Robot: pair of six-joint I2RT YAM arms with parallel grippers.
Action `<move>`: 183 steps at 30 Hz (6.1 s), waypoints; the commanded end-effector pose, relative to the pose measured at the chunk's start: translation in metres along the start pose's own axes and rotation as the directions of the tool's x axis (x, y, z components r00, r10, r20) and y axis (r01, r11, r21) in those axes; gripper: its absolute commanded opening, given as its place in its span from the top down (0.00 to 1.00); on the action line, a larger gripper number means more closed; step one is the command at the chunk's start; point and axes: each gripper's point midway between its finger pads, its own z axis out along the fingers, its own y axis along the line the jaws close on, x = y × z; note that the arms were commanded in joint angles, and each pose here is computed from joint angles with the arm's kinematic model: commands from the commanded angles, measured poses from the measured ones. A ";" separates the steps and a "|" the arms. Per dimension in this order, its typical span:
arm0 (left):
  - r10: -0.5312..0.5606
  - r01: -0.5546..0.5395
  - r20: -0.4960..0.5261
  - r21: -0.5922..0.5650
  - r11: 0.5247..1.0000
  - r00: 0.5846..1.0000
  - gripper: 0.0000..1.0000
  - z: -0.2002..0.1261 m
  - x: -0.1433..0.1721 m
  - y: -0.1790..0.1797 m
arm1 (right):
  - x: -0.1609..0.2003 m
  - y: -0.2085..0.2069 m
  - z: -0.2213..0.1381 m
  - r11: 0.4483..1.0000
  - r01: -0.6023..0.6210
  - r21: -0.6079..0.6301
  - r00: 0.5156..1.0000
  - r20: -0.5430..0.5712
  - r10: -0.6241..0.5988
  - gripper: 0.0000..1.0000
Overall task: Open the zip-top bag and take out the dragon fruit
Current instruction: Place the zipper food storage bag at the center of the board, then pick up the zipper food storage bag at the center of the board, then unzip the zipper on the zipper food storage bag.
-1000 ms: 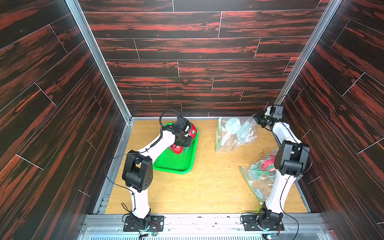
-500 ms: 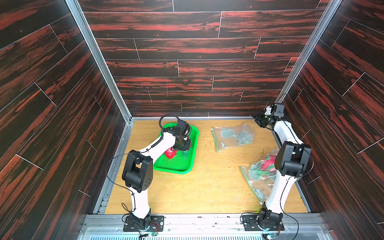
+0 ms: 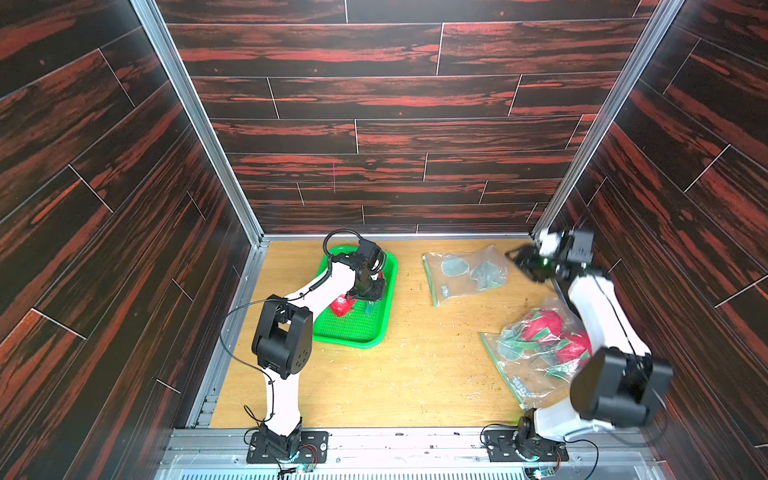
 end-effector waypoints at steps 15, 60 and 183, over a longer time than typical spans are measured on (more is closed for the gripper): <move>0.048 -0.077 0.356 0.067 0.995 0.933 0.48 -0.141 -0.037 -0.031 | 0.227 -0.073 0.007 0.775 0.432 0.462 0.859 -0.471 -0.199 0.30; 0.209 -0.477 0.576 0.366 0.799 0.791 0.47 -0.171 0.022 -0.173 | 0.075 0.110 -0.055 0.944 0.249 0.216 0.960 0.072 -0.270 1.00; 0.626 -0.843 0.564 0.345 0.414 0.538 1.00 -0.221 0.029 -0.215 | 0.179 0.220 -0.070 -0.245 0.721 -0.648 0.159 0.499 -0.852 0.49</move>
